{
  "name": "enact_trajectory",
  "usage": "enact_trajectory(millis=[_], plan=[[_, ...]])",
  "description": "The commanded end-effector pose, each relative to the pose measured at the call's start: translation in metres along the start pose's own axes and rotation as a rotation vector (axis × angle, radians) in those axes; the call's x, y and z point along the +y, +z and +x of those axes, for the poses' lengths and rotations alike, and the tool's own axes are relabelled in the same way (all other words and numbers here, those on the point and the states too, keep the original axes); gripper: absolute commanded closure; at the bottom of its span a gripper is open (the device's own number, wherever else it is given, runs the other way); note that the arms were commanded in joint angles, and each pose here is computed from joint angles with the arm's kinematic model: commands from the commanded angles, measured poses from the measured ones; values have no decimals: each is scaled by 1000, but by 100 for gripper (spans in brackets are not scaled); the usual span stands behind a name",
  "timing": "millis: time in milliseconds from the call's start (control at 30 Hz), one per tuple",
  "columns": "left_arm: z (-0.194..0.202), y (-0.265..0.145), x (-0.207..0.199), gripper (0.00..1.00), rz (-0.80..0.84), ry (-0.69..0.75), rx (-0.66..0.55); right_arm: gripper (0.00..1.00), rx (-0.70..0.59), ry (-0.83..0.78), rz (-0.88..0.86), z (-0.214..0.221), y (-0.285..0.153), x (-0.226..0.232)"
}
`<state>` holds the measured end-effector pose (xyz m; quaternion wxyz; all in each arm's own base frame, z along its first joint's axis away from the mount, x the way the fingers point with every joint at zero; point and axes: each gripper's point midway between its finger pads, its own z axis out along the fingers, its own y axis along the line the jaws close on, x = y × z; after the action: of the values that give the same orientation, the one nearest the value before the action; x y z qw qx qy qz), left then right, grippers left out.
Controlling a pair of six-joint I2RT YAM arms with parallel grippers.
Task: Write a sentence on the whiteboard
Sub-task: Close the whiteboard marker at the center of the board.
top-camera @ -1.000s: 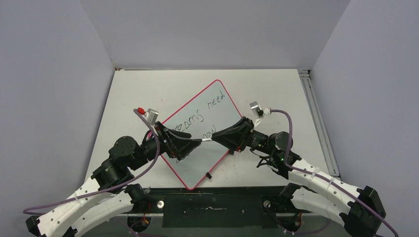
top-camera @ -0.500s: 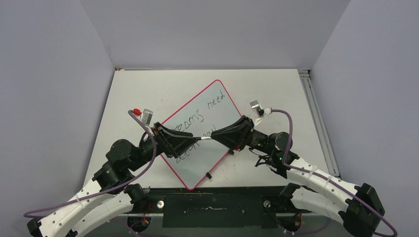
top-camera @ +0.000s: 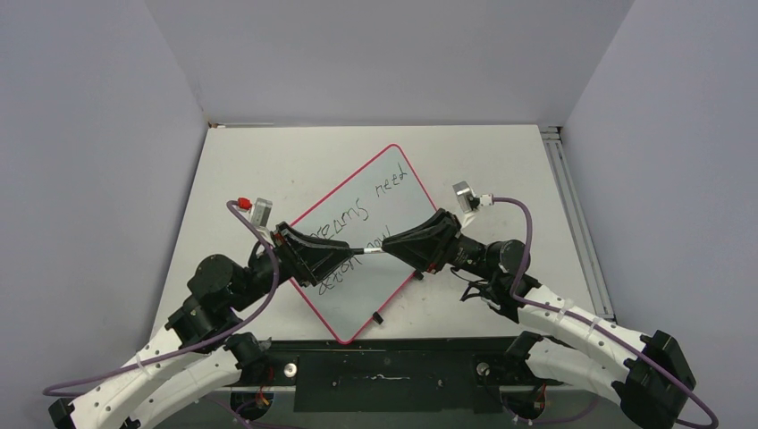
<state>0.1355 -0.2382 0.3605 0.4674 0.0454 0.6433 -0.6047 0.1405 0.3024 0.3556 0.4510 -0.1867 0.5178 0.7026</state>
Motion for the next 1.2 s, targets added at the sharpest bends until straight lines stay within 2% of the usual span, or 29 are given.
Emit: enact_trajectory(millis=[0,167,367,1167], plan=[[-9,1,-13,63,56,-7,-33,95,-49,-53,-94,-19,6,26],[-7,2,-12,72,63,-19,-29,95,-50,-49,-87,-18,5,25],[-5,4,-15,100,82,-22,-21,95,-55,-48,-84,-20,5,25],[12,10,-29,100,200,10,63,95,-74,-25,-138,-17,22,30]])
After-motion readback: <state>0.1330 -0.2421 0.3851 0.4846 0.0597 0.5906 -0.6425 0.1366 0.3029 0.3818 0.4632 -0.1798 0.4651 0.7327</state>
